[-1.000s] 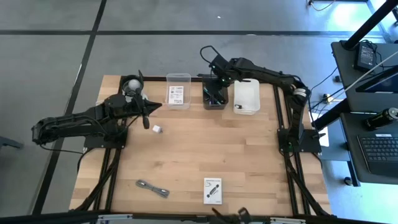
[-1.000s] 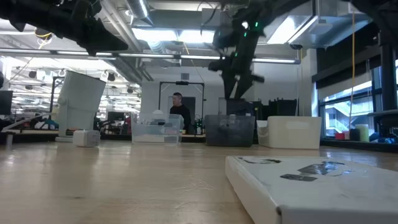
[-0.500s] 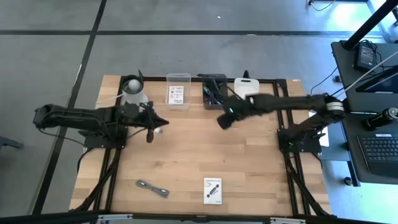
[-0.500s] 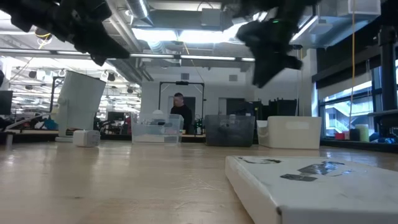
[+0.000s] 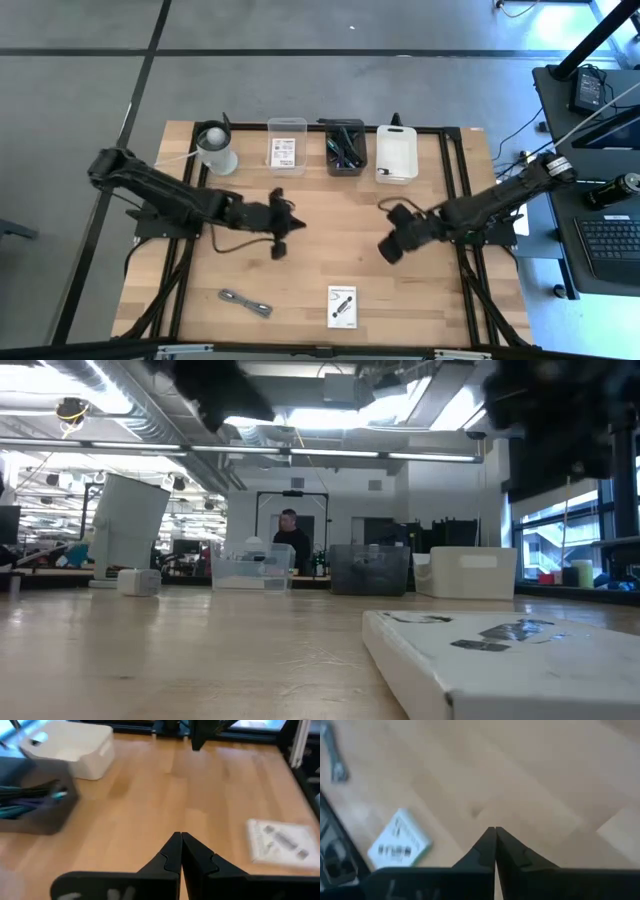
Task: Pick and place items into bin
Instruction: Put the white card reader box into the transparent bin
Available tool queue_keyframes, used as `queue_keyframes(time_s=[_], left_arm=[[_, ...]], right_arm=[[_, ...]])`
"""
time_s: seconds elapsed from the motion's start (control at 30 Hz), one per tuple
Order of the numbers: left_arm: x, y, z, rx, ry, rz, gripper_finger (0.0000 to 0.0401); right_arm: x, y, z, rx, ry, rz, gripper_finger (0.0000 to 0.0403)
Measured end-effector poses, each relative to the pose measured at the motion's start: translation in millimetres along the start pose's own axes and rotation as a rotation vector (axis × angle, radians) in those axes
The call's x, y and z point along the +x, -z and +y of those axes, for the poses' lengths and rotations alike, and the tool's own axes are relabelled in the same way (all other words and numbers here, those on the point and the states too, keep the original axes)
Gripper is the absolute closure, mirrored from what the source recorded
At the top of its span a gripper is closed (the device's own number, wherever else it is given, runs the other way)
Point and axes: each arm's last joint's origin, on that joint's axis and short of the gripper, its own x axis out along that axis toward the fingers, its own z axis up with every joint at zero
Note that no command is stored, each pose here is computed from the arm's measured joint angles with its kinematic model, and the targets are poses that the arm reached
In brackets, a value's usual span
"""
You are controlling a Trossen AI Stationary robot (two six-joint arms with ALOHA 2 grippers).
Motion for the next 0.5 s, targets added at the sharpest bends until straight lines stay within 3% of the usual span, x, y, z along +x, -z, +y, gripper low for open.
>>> queue_keyframes(time_s=[0.3,0.5], left_arm=[[49,-18,-79,-0.131,0.011,0.158,0.0399],[77,-13,-120,-0.364,-0.004,0.217,0.0399]], right_arm=[[-17,61,15,-0.041,-0.078,0.064,0.0397],[-16,77,27,-0.041,-0.162,0.001,0.0377]])
